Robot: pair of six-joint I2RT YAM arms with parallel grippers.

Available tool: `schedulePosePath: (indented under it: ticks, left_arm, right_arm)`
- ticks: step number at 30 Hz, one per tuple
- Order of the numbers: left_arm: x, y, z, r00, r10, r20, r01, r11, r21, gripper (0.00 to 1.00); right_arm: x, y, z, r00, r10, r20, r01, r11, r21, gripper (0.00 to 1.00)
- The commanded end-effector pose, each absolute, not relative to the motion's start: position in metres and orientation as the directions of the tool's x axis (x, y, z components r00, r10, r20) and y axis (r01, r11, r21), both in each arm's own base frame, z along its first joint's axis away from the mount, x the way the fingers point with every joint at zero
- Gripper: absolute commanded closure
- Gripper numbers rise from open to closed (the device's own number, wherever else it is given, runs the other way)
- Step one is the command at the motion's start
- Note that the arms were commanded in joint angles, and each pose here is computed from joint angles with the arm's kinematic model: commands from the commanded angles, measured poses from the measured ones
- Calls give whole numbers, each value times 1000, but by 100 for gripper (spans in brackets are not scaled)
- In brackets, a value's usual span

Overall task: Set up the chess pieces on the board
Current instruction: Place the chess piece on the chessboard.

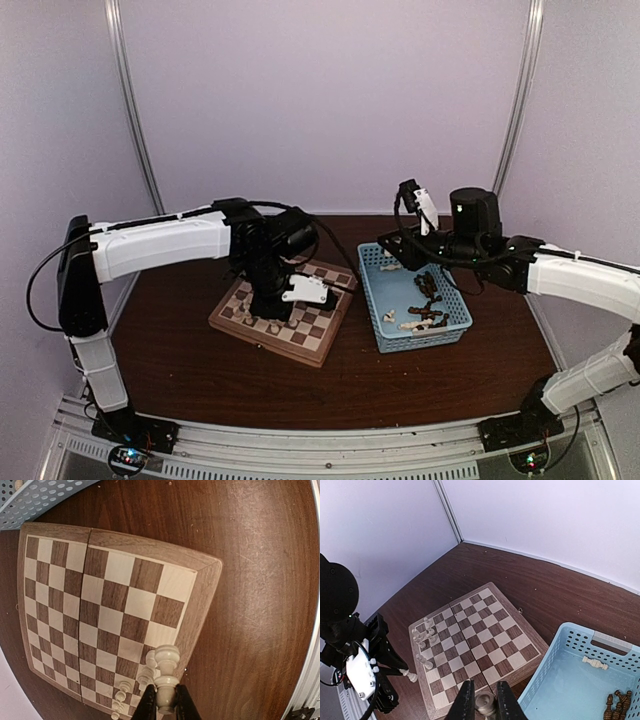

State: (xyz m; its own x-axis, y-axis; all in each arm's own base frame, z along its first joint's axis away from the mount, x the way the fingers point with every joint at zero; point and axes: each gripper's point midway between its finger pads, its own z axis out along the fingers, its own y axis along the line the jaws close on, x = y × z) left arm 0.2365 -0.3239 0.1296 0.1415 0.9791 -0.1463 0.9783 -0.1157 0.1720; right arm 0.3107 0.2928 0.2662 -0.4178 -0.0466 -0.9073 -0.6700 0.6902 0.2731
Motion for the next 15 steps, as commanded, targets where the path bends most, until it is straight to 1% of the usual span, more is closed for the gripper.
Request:
schedulePosePath:
  ticks: [1, 4, 9, 15]
  left_arm:
    - [238, -325, 130, 193, 976, -95, 968, -174, 182, 91]
    - [239, -326, 124, 205, 976, -72, 967, -190, 171, 91]
    - [246, -321, 110, 201, 979, 1, 966, -199, 164, 91]
    - [248, -321, 100, 205, 978, 29, 966, -207, 155, 91]
  right_arm:
    - [316, 283, 275, -384, -11, -923, -641, 723, 258, 94]
    - [315, 281, 275, -378, -5, -926, -638, 726, 257, 94]
    - [314, 276, 274, -373, -4, -928, -631, 734, 250, 94]
    - [313, 275, 272, -373, -7, -928, -631, 735, 247, 94]
